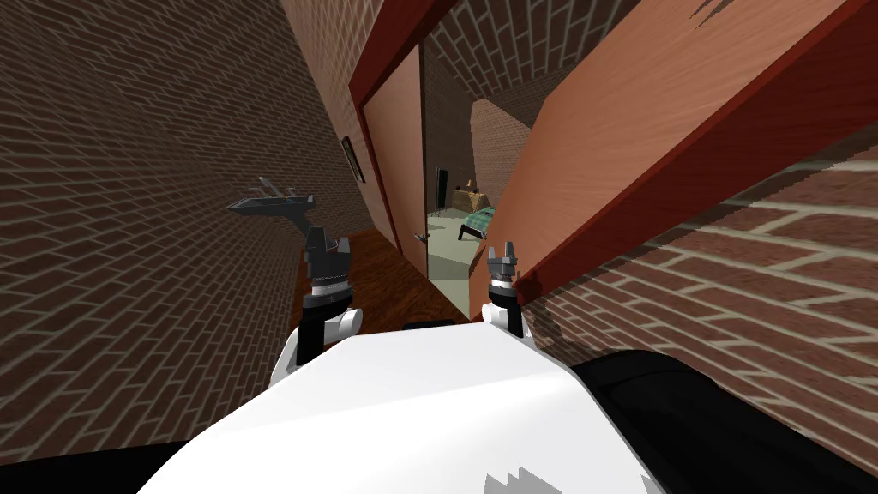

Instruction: Push the door open

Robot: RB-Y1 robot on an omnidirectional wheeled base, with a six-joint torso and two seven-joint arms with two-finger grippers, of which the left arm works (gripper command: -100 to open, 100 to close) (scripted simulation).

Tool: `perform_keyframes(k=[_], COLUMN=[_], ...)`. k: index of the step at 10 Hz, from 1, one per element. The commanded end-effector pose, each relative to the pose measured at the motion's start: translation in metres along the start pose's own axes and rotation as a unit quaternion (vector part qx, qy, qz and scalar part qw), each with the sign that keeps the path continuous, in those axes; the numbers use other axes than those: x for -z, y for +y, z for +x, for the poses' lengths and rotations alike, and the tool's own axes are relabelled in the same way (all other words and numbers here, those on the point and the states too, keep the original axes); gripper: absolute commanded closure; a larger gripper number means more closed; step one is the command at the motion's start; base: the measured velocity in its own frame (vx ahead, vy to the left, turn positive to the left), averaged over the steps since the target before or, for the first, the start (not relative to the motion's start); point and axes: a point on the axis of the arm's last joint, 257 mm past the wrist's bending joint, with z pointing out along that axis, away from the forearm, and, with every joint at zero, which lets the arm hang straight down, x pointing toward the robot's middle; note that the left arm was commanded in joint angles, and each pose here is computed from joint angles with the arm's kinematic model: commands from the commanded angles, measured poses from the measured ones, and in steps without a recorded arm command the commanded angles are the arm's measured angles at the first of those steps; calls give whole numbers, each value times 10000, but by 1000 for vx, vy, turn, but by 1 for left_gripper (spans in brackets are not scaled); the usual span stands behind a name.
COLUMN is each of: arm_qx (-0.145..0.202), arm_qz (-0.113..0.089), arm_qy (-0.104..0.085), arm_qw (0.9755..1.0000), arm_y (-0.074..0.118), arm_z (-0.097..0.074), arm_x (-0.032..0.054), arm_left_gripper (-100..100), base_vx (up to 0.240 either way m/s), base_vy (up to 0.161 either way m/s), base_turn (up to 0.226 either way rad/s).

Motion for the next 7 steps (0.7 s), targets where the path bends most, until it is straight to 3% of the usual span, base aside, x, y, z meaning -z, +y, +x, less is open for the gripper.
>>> perform_keyframes(k=[1, 5, 7], arm_qx=[81, 271, 357], arm_qz=[-100, -340, -451], arm_qy=[69, 227, 297], arm_qw=[9999, 9988, 9979], arm_y=[130, 430, 562], arm_z=[76, 261, 349], arm_x=[33, 124, 173], arm_left_gripper=[-100, -100, -100], base_vx=[71, 152, 104], base_vy=[-71, 113, 59], base_turn=[-100, -90, -79])
